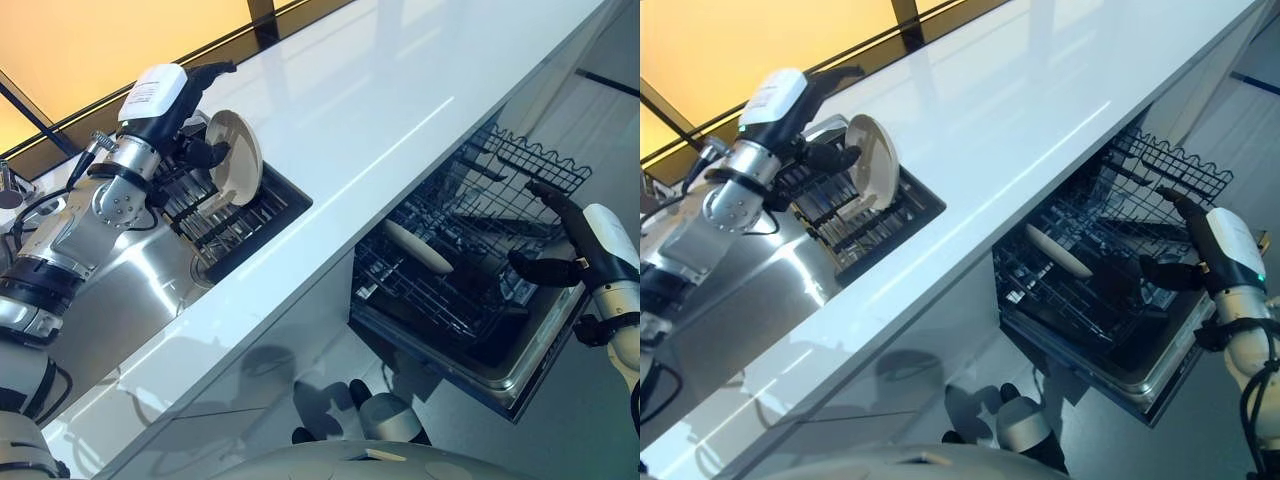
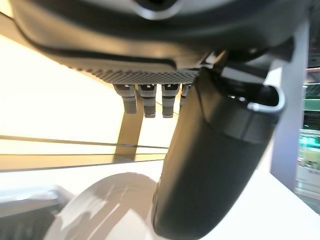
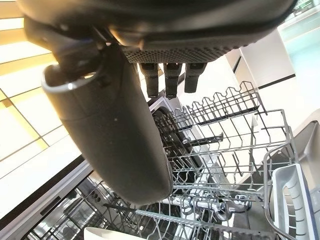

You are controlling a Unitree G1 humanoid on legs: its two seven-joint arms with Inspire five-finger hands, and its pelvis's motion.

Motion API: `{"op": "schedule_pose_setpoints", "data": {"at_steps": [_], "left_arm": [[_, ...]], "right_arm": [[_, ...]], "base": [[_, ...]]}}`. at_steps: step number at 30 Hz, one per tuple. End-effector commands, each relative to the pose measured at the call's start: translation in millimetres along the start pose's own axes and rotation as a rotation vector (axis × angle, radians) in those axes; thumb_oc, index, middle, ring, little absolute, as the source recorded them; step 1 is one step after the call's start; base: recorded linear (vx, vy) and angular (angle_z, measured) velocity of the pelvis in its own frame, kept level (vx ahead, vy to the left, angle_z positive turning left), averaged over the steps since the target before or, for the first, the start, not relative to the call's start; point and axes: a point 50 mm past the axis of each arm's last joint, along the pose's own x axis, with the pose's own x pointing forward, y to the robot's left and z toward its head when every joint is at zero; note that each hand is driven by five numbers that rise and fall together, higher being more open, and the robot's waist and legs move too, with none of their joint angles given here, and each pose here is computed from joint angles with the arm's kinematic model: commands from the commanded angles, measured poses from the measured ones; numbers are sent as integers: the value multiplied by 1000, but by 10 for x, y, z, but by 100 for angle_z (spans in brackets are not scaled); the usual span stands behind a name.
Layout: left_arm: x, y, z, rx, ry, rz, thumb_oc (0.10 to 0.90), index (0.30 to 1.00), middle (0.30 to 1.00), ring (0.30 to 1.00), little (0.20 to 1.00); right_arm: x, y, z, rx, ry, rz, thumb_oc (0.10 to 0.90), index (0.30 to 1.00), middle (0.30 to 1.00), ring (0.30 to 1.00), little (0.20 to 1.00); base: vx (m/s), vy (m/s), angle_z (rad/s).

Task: Pick up plates and place into dishwasher.

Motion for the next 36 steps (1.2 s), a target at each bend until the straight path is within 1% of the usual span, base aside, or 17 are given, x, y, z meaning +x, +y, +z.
{"op": "schedule_pose_setpoints", "data": {"at_steps": [1,3,11,19,25,36], "left_arm": [[191,726,96,90,-79,278,800,900,900,900,900],[212,774,83,92,-69,285,800,900,900,900,900],[218,765,-13,153,-38,241,800,900,900,900,900],[124,730,-155,230,-1,179,800,900,900,900,900],[115,722,-222,282,21,132,800,900,900,900,900],[155,745,-236,318,25,99,800,900,900,900,900]], "right_arm": [[139,-508,392,-109,-223,-144,800,900,900,900,900],[135,-484,379,-113,-218,-128,800,900,900,900,900],[124,-455,331,-127,-208,-108,800,900,900,900,900],[86,-456,277,-141,-205,-88,800,900,900,900,900],[114,-453,307,-153,-223,-76,800,900,900,900,900],[153,-454,334,-164,-227,-74,800,900,900,900,900]], "base": [[66,-45,-4],[158,4,-4],[57,-35,-4],[10,-21,-5],[0,0,0],[0,0,0]]}}
